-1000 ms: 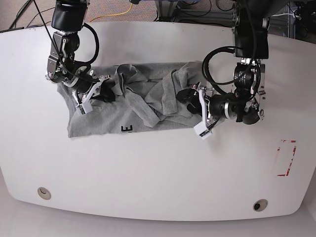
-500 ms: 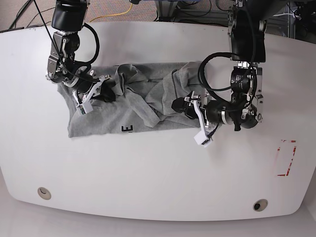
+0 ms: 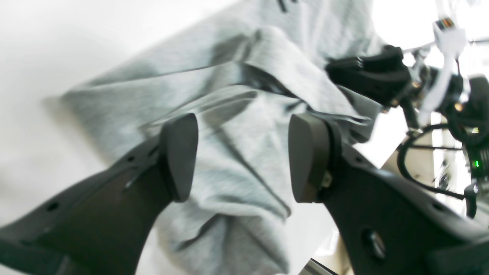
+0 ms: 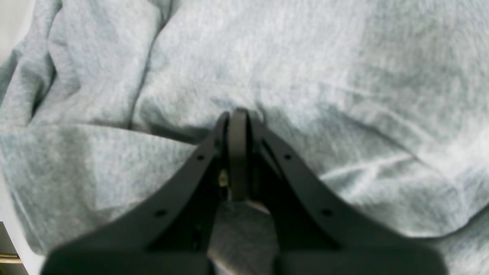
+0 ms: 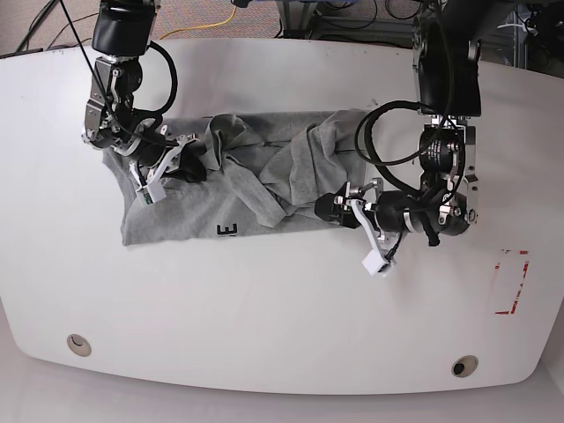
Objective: Layout the t-shirt on the table in an organized manner, then fold the t-shirt properly
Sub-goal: 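Lower the folded end onto the shirt middle with the left gripper, then press the folded fabric flat with the left gripper near the shirt middle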
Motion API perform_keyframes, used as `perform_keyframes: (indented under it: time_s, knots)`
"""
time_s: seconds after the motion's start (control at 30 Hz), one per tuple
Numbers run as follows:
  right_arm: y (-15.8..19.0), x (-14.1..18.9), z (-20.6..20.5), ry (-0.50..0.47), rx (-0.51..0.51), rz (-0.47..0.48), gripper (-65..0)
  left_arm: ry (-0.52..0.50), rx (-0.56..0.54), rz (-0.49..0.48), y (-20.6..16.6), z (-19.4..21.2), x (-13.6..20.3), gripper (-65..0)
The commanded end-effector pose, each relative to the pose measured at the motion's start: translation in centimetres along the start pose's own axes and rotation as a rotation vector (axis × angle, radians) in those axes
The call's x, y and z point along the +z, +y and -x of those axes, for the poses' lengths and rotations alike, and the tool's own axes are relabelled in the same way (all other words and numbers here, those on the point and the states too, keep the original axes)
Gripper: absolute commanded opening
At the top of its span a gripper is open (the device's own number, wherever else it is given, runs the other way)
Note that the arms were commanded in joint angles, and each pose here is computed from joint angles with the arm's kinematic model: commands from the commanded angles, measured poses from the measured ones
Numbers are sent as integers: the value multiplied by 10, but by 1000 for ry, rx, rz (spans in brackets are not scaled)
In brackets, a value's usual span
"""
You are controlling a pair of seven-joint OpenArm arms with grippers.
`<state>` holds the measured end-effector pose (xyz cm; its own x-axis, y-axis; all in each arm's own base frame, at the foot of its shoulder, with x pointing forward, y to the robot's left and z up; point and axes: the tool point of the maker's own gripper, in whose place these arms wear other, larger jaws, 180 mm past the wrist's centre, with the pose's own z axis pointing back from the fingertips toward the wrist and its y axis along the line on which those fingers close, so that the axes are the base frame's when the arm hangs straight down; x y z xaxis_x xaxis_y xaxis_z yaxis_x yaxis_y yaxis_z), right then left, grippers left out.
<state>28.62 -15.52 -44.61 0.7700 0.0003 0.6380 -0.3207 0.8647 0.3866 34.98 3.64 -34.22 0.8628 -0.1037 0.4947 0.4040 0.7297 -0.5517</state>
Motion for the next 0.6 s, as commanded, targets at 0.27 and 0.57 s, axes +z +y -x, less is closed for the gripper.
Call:
perform_keyframes:
  time_s: [0.27,0.57]
  knots:
    - [-18,7,64,291,31,94,-633,-37,1,-44,22,-17,15,-293]
    - [-17,6,62,287,31,91,-633,30,-73,-95,20,-6,0,-293]
